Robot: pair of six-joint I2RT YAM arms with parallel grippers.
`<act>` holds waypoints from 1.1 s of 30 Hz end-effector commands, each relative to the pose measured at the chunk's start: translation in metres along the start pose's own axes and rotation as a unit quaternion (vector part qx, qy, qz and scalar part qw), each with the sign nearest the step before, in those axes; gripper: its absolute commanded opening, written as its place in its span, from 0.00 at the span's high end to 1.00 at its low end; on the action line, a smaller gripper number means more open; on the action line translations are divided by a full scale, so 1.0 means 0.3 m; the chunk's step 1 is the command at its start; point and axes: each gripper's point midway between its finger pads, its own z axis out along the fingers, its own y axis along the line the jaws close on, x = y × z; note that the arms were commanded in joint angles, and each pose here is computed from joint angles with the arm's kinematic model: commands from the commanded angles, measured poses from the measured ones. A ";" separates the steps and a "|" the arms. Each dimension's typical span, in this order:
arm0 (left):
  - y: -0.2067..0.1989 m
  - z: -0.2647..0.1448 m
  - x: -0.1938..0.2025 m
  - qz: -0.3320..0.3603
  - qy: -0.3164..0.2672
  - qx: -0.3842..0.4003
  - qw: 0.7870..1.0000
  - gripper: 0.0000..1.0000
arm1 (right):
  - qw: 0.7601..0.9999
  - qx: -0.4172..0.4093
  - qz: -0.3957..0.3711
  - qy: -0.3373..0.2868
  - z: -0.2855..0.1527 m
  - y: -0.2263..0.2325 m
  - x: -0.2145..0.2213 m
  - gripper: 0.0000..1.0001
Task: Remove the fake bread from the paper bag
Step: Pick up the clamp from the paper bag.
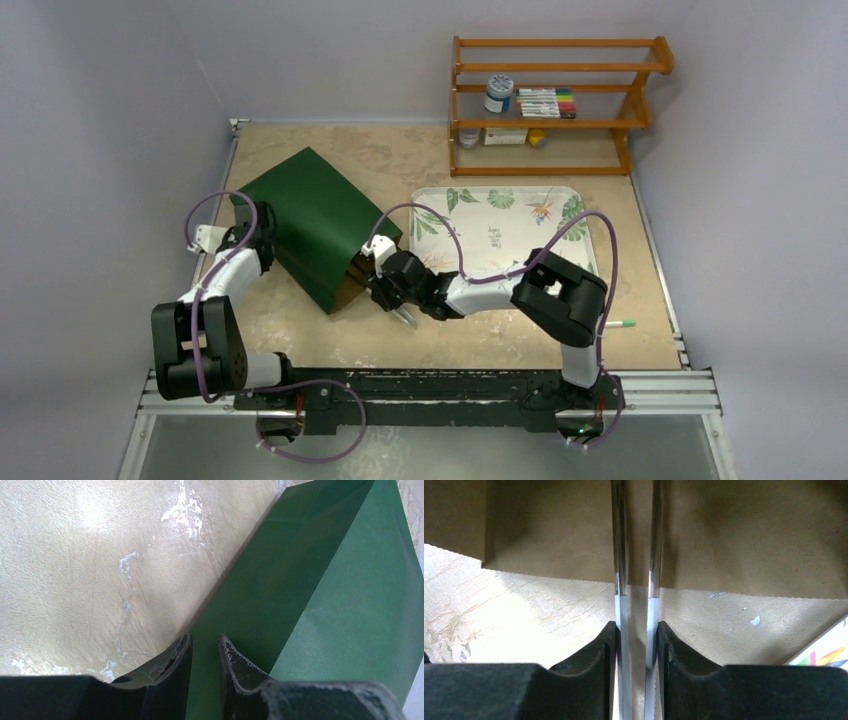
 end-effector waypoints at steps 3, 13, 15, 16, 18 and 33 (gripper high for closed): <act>-0.031 -0.004 0.009 0.001 0.004 0.021 1.000 0.75 | 1.000 0.018 -0.010 0.008 -0.021 -0.027 0.015 0.73; -0.048 -0.026 -0.007 -0.012 0.000 0.029 1.000 0.76 | 1.000 0.013 -0.017 0.001 -0.101 -0.016 -0.048 0.97; -0.063 -0.028 -0.013 -0.015 -0.001 0.032 0.999 0.76 | 1.000 0.013 -0.017 0.001 -0.128 -0.016 -0.060 0.99; -0.073 -0.028 -0.015 -0.017 -0.001 0.034 0.999 0.76 | 1.000 0.013 -0.014 -0.003 -0.143 -0.014 -0.074 1.00; -0.089 -0.025 -0.015 -0.017 0.000 0.036 0.999 0.76 | 1.000 0.016 -0.012 0.009 -0.173 -0.025 -0.044 1.00; -0.119 -0.040 -0.009 -0.019 0.008 0.046 0.999 0.76 | 1.000 -0.007 -0.016 0.022 -0.155 0.013 -0.070 0.67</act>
